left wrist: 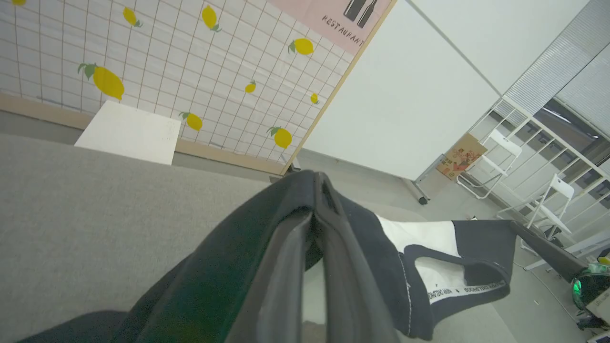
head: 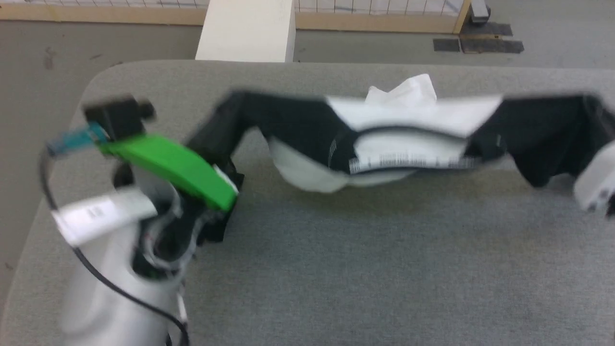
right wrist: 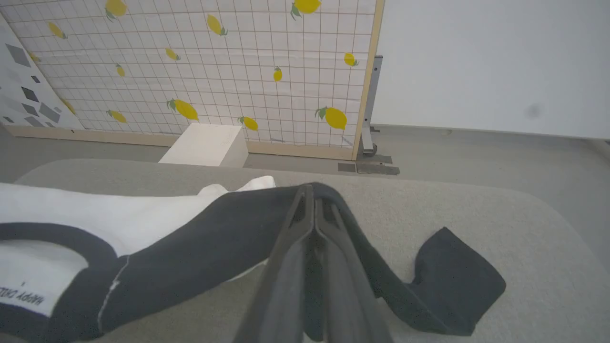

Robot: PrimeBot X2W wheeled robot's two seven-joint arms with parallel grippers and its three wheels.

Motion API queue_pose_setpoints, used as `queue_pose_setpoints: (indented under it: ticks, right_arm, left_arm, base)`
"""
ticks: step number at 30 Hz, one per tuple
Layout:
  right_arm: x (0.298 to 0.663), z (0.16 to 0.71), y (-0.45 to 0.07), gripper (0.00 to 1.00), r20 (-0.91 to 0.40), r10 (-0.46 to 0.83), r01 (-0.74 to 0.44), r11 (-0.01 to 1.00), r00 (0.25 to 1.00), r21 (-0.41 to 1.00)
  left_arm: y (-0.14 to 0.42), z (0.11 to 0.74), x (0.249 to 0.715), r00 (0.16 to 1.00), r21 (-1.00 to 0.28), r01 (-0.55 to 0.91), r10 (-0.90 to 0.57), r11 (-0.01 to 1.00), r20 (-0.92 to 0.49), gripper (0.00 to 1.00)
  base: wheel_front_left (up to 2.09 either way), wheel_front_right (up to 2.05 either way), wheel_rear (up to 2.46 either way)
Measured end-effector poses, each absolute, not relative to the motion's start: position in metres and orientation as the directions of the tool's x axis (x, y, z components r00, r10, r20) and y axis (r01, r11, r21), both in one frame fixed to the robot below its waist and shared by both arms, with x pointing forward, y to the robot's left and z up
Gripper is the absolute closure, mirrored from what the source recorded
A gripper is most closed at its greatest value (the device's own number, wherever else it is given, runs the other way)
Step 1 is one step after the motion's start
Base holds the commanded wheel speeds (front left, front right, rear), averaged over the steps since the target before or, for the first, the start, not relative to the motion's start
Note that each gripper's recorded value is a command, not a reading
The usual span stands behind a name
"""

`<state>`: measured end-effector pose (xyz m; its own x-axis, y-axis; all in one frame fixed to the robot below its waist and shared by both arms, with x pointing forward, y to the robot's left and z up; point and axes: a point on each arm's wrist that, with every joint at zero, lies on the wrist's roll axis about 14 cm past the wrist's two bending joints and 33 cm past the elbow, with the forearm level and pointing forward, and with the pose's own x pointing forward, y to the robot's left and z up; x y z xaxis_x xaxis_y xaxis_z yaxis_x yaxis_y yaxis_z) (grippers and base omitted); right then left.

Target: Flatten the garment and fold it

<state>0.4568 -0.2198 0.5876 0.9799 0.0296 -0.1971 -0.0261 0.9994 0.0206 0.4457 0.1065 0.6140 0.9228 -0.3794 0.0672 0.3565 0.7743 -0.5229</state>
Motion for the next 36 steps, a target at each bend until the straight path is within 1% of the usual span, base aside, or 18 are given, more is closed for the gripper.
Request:
queue_pose_setpoints:
  ticks: [5,9,15,20,26,30,34,36]
  right_arm:
    - [0.508,0.635,-0.210,1.00,-0.128,0.070,-0.083,0.992,0.989,-0.098]
    - [0.554,0.657,-0.202,1.00,-0.108,0.086,-0.102,0.984,0.990,-0.149]
    - [0.617,0.690,-0.207,1.00,-0.004,0.049,-0.049,0.972,0.999,-0.231]
    - [0.658,0.707,-0.208,1.00,0.090,0.030,-0.005,0.964,0.995,-0.264]
    - [0.690,0.729,-0.214,1.00,0.235,0.005,0.065,0.955,0.972,-0.289]
    - [0.704,0.736,-0.217,1.00,0.320,0.004,0.095,0.951,0.948,-0.294]
    - [0.710,0.744,-0.218,1.00,0.407,0.015,0.119,0.946,0.913,-0.303]
    - [0.716,0.734,-0.219,1.00,0.389,0.013,0.114,0.947,0.921,-0.302]
  left_arm:
    - [0.120,0.661,0.498,0.923,-0.503,0.381,-0.353,0.776,0.154,1.00]
    - [0.135,0.684,0.544,0.938,-0.504,0.346,-0.292,0.791,0.186,1.00]
    - [0.154,0.696,0.612,0.962,-0.468,0.253,-0.166,0.847,0.218,1.00]
    - [0.165,0.710,0.657,0.951,-0.457,0.211,-0.073,0.864,0.302,1.00]
    - [0.176,0.732,0.688,0.892,-0.490,0.226,0.023,0.842,0.452,1.00]
    - [0.178,0.735,0.699,0.855,-0.513,0.251,0.060,0.821,0.515,1.00]
    - [0.181,0.723,0.707,0.846,-0.530,0.265,0.070,0.806,0.529,1.00]
    - [0.180,0.711,0.711,0.861,-0.528,0.254,0.059,0.811,0.505,1.00]
  base:
    - [0.00,0.00,0.00]
    - [0.00,0.00,0.00]
    - [0.00,0.00,0.00]
    - [0.00,0.00,0.00]
    - [0.00,0.00,0.00]
    - [0.00,0.00,0.00]
    - [0.00,0.00,0.00]
    - [0.00,0.00,0.00]
